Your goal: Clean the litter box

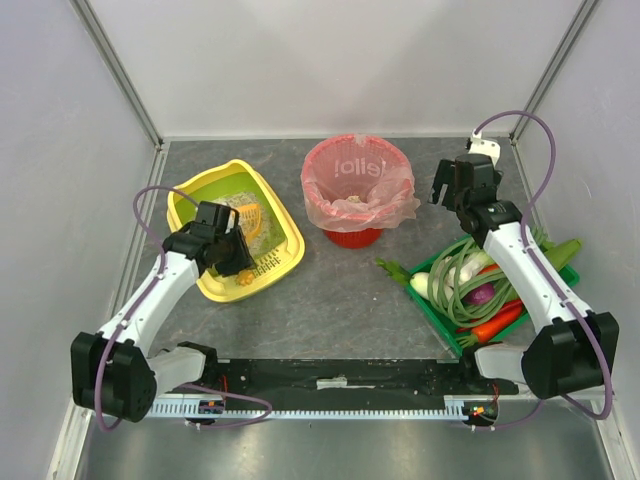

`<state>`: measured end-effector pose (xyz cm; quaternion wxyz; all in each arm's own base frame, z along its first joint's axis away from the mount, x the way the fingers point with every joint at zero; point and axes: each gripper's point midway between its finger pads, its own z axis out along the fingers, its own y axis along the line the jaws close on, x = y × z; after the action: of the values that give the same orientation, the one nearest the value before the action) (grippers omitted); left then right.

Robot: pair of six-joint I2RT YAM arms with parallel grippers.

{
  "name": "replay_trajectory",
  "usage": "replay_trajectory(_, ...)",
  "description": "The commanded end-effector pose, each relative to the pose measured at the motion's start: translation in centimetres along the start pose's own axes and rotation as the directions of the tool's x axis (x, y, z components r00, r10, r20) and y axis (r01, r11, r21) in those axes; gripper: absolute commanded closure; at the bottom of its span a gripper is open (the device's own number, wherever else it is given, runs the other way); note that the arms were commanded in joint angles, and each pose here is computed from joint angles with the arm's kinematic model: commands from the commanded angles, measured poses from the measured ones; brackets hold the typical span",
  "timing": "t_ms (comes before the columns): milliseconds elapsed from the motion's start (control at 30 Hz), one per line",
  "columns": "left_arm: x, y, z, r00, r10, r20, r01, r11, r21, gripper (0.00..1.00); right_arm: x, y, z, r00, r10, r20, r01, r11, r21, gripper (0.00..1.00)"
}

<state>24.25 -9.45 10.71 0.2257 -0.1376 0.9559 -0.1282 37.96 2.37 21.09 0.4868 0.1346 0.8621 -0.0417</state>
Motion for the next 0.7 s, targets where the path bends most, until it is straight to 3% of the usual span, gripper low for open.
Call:
replay_trajectory(0,1.5,-0.3,-0.1,0.999,0.005,-0.052,-0.006,1.0,-0.025,0.98,-2.9,0.2,-1.5,0.995,0.053,0.088,-0.051,0.998,-0.024,0.1)
replay_trajectory(67,1.0,0.7,-0.6,0.998,0.022,-0.062,-0.027,0.996,-0.083,0.98,-2.6,0.2,-1.4,0.995,0.055,0.082,-0.053,0.998,-0.024,0.1)
replay_trajectory(167,0.3,0.8,-0.8,0.999,-0.025,-0.03,0.024,0.999,-0.027,0.98,-2.5,0.3,-1.5,0.994,0.068,0.083,-0.066,0.997,-0.03,0.1)
replay_trajectory(267,0.3,0.3,-1.1,0.998,0.054,-0.022,-0.055,0.998,-0.028,0.98,-2.4,0.1,-1.6,0.993,0.082,0.089,-0.08,0.997,-0.024,0.1)
replay_trajectory(367,0.6,1.4,-1.2,0.999,-0.029,-0.036,0.028,0.999,-0.019,0.98,-2.3,0.2,-1.5,0.992,0.087,0.091,-0.084,0.996,-0.03,0.1)
replay_trajectory(467,1.1,0.0,-1.9,0.998,0.063,-0.024,-0.063,0.998,0.02,0.98,-2.1,0.3,-1.4,0.993,0.085,0.084,-0.082,0.996,-0.035,0.1)
replay_trajectory(533,0.9,1.5,-2.1,1.0,0.015,-0.024,-0.016,0.999,-0.047,0.98,-2.1,0.4,-1.4,0.993,0.086,0.082,-0.083,0.996,-0.038,0.11)
replay_trajectory(600,1.1,1.5,-2.2,0.999,-0.012,-0.03,0.011,1.0,-0.019,0.98,-2.1,0.4,-1.5,0.993,0.088,0.082,-0.085,0.996,-0.04,0.11)
replay_trajectory(667,1.1,0.5,-2.5,0.998,0.053,-0.014,-0.053,0.999,0.0,0.98,-2.1,0.2,-1.6,0.992,0.091,0.087,-0.088,0.995,-0.037,0.11)
